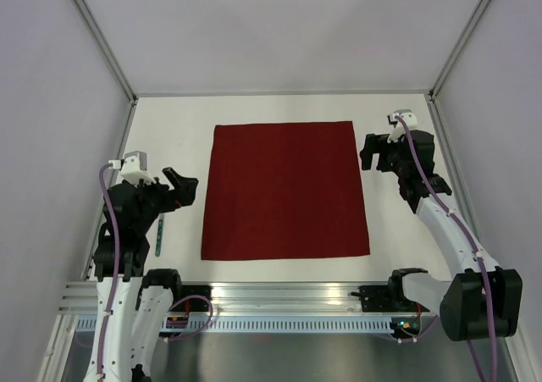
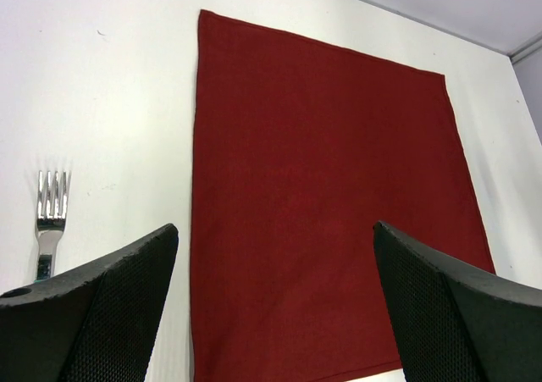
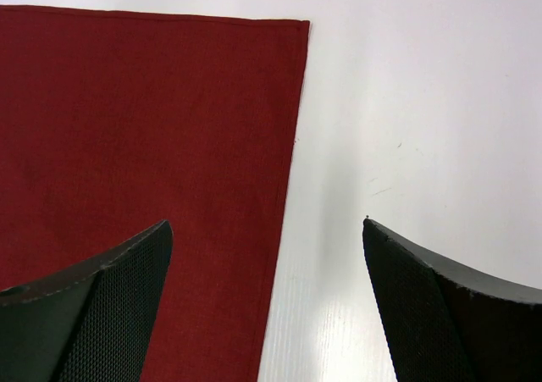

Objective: Fold the napkin, place the utensils inside, and roll it up
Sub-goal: Fold the napkin at the center of the board.

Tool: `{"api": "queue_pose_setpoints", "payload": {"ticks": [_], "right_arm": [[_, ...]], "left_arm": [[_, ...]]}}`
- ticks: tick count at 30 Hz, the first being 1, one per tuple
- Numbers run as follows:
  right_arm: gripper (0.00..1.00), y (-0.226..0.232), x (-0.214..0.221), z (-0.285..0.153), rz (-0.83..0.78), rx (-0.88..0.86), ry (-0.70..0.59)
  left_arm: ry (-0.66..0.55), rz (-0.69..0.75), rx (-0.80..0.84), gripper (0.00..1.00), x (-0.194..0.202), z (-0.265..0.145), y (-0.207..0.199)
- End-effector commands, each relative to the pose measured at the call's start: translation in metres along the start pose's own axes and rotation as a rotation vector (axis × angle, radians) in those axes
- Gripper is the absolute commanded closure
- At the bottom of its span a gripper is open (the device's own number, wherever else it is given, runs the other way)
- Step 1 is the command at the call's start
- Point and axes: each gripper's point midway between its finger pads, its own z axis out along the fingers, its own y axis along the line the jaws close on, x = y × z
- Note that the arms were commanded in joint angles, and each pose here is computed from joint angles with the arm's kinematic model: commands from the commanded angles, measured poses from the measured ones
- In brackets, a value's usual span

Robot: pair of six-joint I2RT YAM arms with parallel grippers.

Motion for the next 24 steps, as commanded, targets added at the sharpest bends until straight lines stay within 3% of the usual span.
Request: {"api": "queue_pose_setpoints", "payload": {"ticks": [1,7,12,14,18,19,24], "right_arm": [[0.02,-0.002,-0.028,-0.005,0.011,0.021,-0.071],[0.02,0.000,-0.025,-0.010,-0.007,0.009,-0.064],[0.02,-0.016,-0.029,-0.012,0.007,0.099,-0.069],[0.02,-0.017,-0.024,-0.008,0.011,0.101,-0.051],[0.02,-0.017,-0.020,-0.004,0.012,0.102,-0.025],[0.02,-0.019,-0.019,-0.004,0.014,0.105,-0.022],[0.02,-0.026,-0.017,-0.003,0.027,0.123,-0.013]], "left_arm": [[0.020,0.020,0.055,0.00,-0.001,0.001,-0.009],[0.052,0.003,0.074,0.00,-0.004,0.011,-0.014],[0.104,0.035,0.160,0.00,0.005,0.019,-0.054],[0.104,0.073,0.094,0.00,0.009,0.032,-0.061],[0.198,0.201,0.207,0.03,0.059,0.042,-0.135],[0.165,0.217,0.196,0.04,0.057,0.048,-0.148],[0.287,0.455,0.255,0.08,0.150,0.062,-0.226]]}}
